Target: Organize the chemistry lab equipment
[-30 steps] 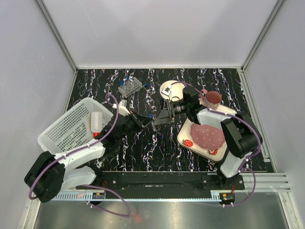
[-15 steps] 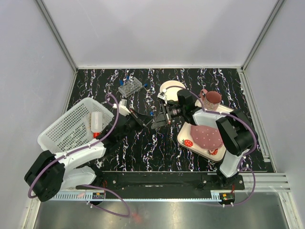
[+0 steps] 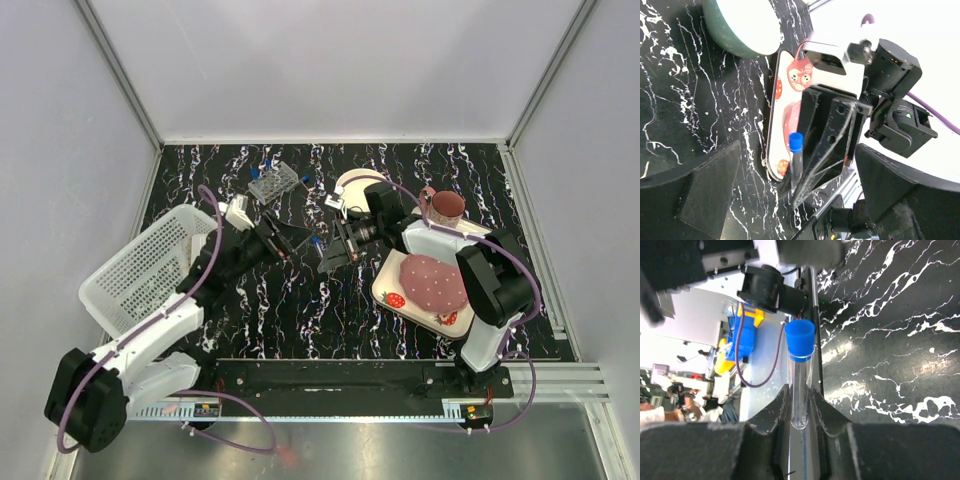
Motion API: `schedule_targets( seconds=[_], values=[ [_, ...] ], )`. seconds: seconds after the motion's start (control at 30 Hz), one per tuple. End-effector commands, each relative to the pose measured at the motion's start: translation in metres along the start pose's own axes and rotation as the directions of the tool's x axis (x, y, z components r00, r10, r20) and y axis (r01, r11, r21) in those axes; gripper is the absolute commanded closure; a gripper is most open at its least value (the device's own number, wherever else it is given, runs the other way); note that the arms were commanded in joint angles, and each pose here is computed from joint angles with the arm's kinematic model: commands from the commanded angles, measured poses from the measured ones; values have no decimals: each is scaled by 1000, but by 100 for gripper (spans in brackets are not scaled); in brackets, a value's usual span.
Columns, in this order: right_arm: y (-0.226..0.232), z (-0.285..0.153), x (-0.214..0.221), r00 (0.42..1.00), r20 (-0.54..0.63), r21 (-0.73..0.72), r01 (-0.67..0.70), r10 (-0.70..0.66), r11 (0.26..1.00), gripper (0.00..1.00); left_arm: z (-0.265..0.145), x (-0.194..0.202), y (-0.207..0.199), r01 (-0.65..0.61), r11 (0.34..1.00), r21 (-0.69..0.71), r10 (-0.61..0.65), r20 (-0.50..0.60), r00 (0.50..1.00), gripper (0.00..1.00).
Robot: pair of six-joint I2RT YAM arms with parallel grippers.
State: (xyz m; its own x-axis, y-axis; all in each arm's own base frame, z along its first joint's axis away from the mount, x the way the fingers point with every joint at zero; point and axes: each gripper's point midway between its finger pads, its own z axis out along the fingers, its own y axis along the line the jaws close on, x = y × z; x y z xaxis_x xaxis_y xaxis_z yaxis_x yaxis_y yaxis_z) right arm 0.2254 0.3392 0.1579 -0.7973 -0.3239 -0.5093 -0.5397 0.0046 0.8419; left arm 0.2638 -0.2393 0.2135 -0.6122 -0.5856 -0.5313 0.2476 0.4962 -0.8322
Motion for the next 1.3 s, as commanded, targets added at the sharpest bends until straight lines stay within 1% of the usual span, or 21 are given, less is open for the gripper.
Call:
schedule_targets(
  seconds=[0.0, 0.03, 0.07, 0.1, 0.13, 0.2, 0.27, 0.37, 0.4, 0.47, 0.53, 0.77, 0.8, 0.83, 0.87, 1.03, 1.13, 1.27],
  values=[
    [18, 1, 3, 987, -53, -16, 152, -152, 988, 91, -6, 18, -8, 43, 992, 117, -13, -251, 968, 1],
    [21, 2, 3, 976, -57, -17, 210, -211, 978, 91, -5, 19, -10, 54, 990, 131, -16, -278, 961, 1],
    [21, 3, 5, 971, -65, -12, 228, -228, 974, 91, -5, 21, -12, 60, 987, 150, -12, -302, 953, 1],
    [23, 4, 10, 971, -84, -9, 225, -225, 974, 91, -6, 27, -16, 70, 982, 174, -4, -351, 936, 1],
    [22, 5, 9, 954, -91, 0, 286, -284, 958, 91, -3, 29, -17, 78, 980, 181, -5, -372, 928, 4],
    [22, 7, 15, 952, -113, 8, 288, -285, 958, 91, -4, 31, -24, 92, 973, 214, 2, -403, 915, 11],
    [23, 8, 16, 946, -122, 8, 304, -300, 953, 91, -2, 31, -27, 90, 970, 225, 10, -409, 913, 17],
    [21, 8, 17, 943, -132, 9, 309, -305, 951, 91, -1, 32, -30, 95, 967, 235, 15, -428, 903, 35],
    [20, 8, 18, 943, -134, 11, 308, -304, 951, 91, -1, 33, -29, 97, 967, 236, 17, -439, 899, 44],
    [21, 9, 18, 942, -137, 9, 311, -307, 950, 91, 0, 36, -26, 105, 969, 222, 7, -453, 891, 51],
    [19, 9, 18, 941, -138, 13, 315, -310, 949, 91, -1, 39, -25, 104, 969, 226, 14, -467, 884, 54],
    [17, 9, 19, 941, -144, 17, 311, -305, 950, 91, -4, 43, -20, 68, 979, 192, 40, -510, 859, 57],
    [18, 9, 18, 941, -143, 17, 314, -308, 949, 91, -3, 42, -20, 58, 979, 195, 51, -510, 859, 58],
    [18, 9, 18, 941, -143, 16, 312, -307, 950, 90, -3, 43, -18, 58, 981, 183, 46, -518, 854, 62],
    [19, 9, 19, 941, -145, 13, 311, -306, 950, 91, -3, 44, -17, 57, 983, 177, 45, -522, 852, 64],
    [18, 9, 18, 941, -146, 13, 310, -304, 951, 90, -2, 48, -15, 37, 986, 166, 61, -548, 835, 66],
    [18, 9, 19, 942, -147, 14, 307, -302, 952, 90, -1, 52, -15, 32, 986, 165, 68, -564, 823, 71],
    [17, 9, 19, 943, -150, 14, 302, -296, 953, 90, -2, 54, -16, 31, 984, 173, 76, -579, 812, 83]
  ],
)
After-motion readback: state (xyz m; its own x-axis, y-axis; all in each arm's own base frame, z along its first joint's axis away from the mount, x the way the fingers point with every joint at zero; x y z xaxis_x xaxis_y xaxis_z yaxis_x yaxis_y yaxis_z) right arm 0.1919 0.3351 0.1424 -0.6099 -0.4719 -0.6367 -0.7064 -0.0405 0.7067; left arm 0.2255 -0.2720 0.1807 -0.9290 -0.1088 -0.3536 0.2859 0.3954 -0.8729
